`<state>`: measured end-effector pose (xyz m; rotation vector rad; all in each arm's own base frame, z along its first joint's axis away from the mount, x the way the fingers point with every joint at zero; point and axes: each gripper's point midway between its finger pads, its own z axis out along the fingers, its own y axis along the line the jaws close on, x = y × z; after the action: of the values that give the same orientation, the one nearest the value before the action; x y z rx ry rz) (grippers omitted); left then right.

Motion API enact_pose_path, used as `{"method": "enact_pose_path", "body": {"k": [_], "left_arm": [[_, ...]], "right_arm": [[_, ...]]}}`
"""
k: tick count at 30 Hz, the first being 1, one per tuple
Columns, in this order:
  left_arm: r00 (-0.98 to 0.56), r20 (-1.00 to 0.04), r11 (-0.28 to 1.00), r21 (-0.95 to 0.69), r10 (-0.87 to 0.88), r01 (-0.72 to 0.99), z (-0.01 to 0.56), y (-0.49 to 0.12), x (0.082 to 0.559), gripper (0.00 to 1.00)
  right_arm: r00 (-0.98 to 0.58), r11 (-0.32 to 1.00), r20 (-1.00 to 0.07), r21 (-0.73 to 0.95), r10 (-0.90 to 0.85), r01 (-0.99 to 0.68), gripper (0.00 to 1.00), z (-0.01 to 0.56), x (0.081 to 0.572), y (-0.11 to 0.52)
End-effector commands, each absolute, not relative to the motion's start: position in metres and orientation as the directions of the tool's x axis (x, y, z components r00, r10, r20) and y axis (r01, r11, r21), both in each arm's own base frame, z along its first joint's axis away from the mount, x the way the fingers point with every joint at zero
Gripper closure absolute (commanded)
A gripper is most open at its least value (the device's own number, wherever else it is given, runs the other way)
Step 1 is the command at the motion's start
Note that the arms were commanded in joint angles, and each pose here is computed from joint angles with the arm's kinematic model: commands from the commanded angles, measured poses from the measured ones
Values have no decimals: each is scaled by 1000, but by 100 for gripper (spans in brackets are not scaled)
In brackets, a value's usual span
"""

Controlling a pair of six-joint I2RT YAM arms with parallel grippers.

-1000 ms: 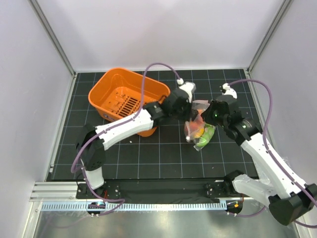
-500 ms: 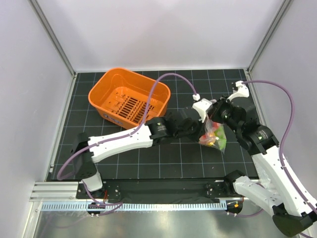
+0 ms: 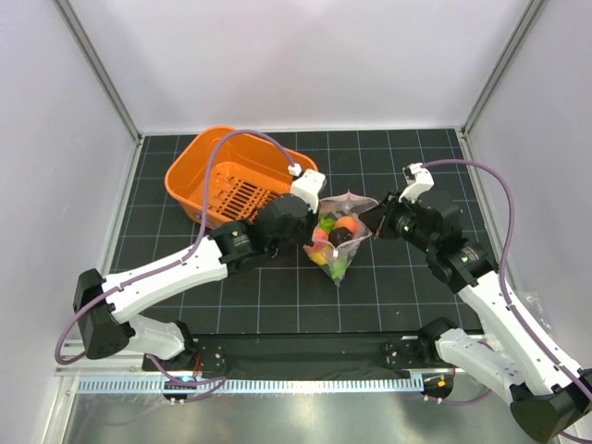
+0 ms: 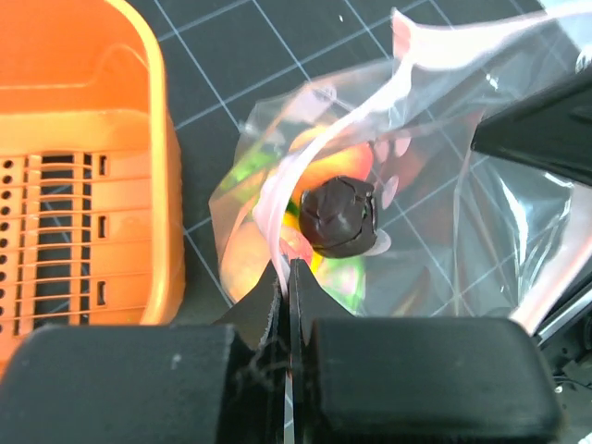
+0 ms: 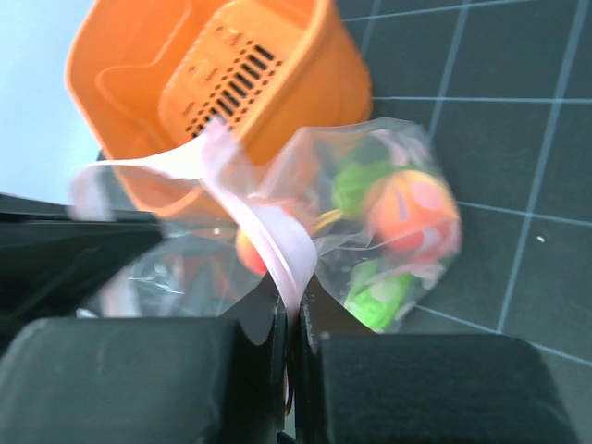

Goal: Place the food in the zip-top bag and seal the zipper
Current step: Adjust the zipper food storage bag at the center of the board.

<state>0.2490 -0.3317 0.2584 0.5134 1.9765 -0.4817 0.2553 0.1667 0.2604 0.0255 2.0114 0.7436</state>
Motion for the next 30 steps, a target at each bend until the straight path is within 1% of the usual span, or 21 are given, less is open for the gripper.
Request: {"method": "enact_pose_path", "body": {"k": [1,2,4,5,6,7,9,15,17,19,20,21,24,26,29,30], "left_arm": [[-359,-930,812,-148,80,564,274,-343,251,100],[-361,-928,816,-140,89,561,272,-342,251,100],[-369,-923,823,-124,110,554,266,-338,251,100],[-368,-924,824,-129,102,552,268,-335,249,100],[-372,-923,822,-136,98,553,265,-334,248,100],[-376,-922,818,-141,97,557,264,-333,246,100],[-389,-918,813,-174,70,556,267,-330,244,100],[-430,-902,826,-219,31,519,266,-315,253,100],[-442,-897,830,-235,15,506,265,-311,257,100],[-444,-896,834,-244,1,494,265,-307,260,100],[-444,-896,834,-248,-3,494,266,-307,260,100],[-446,-895,835,-249,-6,490,263,-306,260,100],[-451,-892,841,-262,-25,473,262,-301,265,100],[-452,-891,843,-271,-38,465,263,-298,265,100],[-458,-888,856,-273,-48,439,262,-290,270,100],[-460,-887,863,-268,-48,427,260,-287,271,100]], "right_arm": [[-487,747,-824,512,289,-424,92,290,253,186],[-489,735,-823,518,289,-438,91,291,253,189],[-509,688,-815,537,275,-488,87,292,246,200],[-498,660,-822,539,277,-523,81,299,243,205],[-489,631,-827,540,276,-557,54,305,237,208],[-496,594,-826,546,266,-591,44,306,229,213],[-478,573,-837,537,267,-619,31,311,223,215],[-460,522,-860,502,220,-689,30,317,204,222],[-478,514,-857,504,194,-694,30,310,202,231],[-475,529,-863,487,171,-695,31,305,204,239],[-476,570,-865,474,158,-672,32,297,210,241],[-472,564,-872,456,129,-689,34,295,201,251],[-439,611,-896,383,64,-693,37,286,194,265],[-426,622,-904,348,26,-702,37,283,191,270],[-384,594,-923,292,-32,-750,37,283,175,283],[-366,625,-930,263,-39,-735,37,280,180,281]]}}
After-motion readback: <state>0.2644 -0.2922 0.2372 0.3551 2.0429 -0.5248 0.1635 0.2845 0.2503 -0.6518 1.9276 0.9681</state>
